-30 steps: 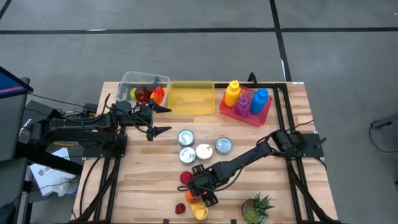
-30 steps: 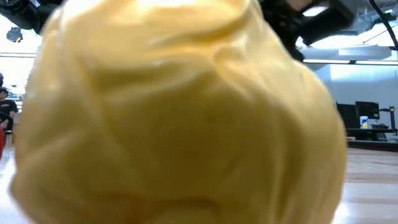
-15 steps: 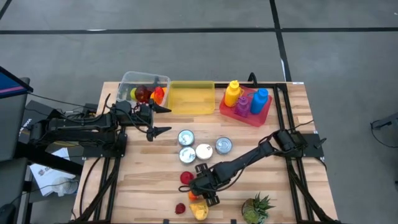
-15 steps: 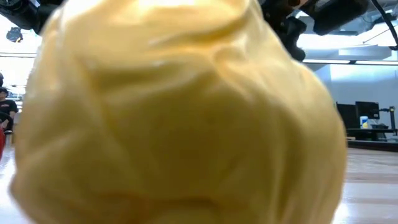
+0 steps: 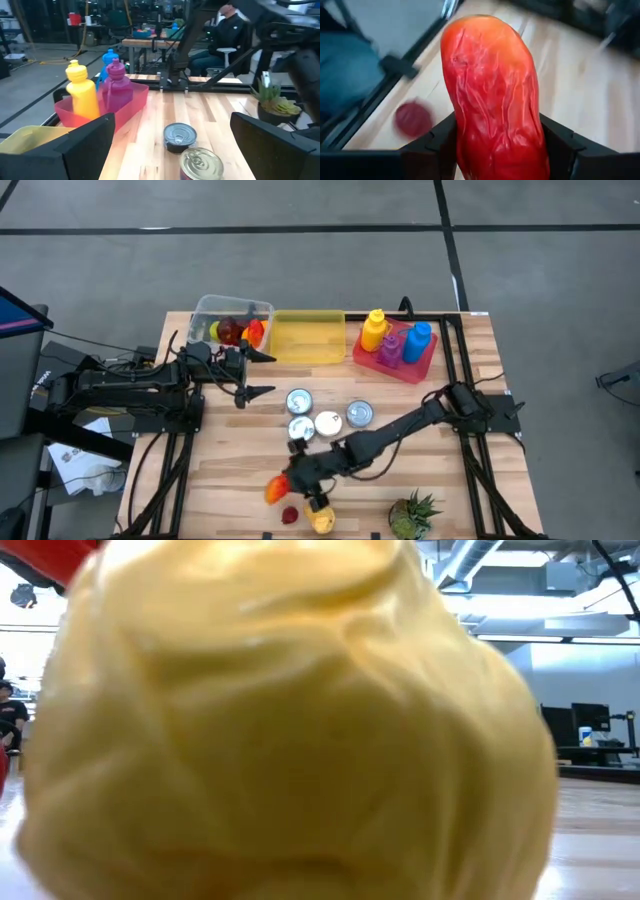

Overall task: Pick & Place Food Item
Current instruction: Put the red mango into the transparent bin

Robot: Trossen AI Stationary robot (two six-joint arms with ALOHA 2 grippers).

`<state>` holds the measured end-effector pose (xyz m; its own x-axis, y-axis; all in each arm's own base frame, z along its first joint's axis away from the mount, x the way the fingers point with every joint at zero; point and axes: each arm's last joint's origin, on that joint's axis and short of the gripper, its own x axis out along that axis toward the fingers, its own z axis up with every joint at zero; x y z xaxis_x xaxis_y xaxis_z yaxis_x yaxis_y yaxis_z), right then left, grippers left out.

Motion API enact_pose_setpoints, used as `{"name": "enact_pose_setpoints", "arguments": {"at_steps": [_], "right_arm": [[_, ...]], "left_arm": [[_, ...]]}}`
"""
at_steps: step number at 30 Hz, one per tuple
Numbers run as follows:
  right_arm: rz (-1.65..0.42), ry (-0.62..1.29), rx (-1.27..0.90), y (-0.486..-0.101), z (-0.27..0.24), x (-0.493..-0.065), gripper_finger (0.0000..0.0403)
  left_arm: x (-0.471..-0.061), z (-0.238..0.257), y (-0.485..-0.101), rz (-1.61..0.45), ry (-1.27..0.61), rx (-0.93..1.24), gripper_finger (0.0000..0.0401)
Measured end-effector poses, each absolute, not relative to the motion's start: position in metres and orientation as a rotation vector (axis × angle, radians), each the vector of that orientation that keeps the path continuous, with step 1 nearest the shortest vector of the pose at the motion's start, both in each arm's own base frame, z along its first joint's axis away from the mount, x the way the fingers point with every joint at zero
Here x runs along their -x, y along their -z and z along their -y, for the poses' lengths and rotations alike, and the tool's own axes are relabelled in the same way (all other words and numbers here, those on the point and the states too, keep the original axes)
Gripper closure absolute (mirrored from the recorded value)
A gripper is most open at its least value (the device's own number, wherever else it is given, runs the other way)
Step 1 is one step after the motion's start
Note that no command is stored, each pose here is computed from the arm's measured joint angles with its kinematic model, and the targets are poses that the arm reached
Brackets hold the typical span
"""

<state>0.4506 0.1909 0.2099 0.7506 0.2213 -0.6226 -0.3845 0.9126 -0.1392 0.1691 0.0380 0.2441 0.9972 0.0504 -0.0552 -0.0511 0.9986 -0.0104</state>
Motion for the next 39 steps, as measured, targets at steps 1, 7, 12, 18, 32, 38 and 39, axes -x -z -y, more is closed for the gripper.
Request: {"name": "enact_pose_setpoints", "arguments": {"at_steps": [1, 7, 12, 18, 32, 38, 39], "right_arm": [[-0.609, -0.34, 0.268, -0.212, -0.186, -0.455, 0.0208], [-0.368, -0.395, 0.205, -0.232, -0.155, -0.479, 0.0208], [-0.192, -0.428, 0.155, -0.232, -0.132, -0.486, 0.0208], [0.006, -0.378, 0.064, -0.202, -0.11, -0.474, 0.0208], [0.162, -0.111, 0.0, -0.194, -0.052, -0.464, 0.0208], [0.185, -0.12, 0.063, -0.196, -0.06, -0.463, 0.0208], [0.186, -0.112, 0.07, -0.196, -0.062, -0.463, 0.0208]], "left_arm": [[-0.169, -0.038, -0.244, -0.055, -0.038, 0.01, 0.0016], [-0.168, -0.034, -0.244, -0.057, 0.083, -0.028, 0.0041], [-0.161, -0.031, -0.251, -0.008, 0.125, -0.056, 0.0066], [-0.142, -0.028, -0.259, 0.02, 0.107, -0.083, 0.0075], [-0.149, -0.03, -0.247, -0.088, 0.109, -0.008, 0.0014], [-0.145, -0.027, -0.245, -0.106, 0.164, -0.046, 0.001], [-0.143, -0.026, -0.245, -0.106, 0.184, -0.057, 0.0012]]}}
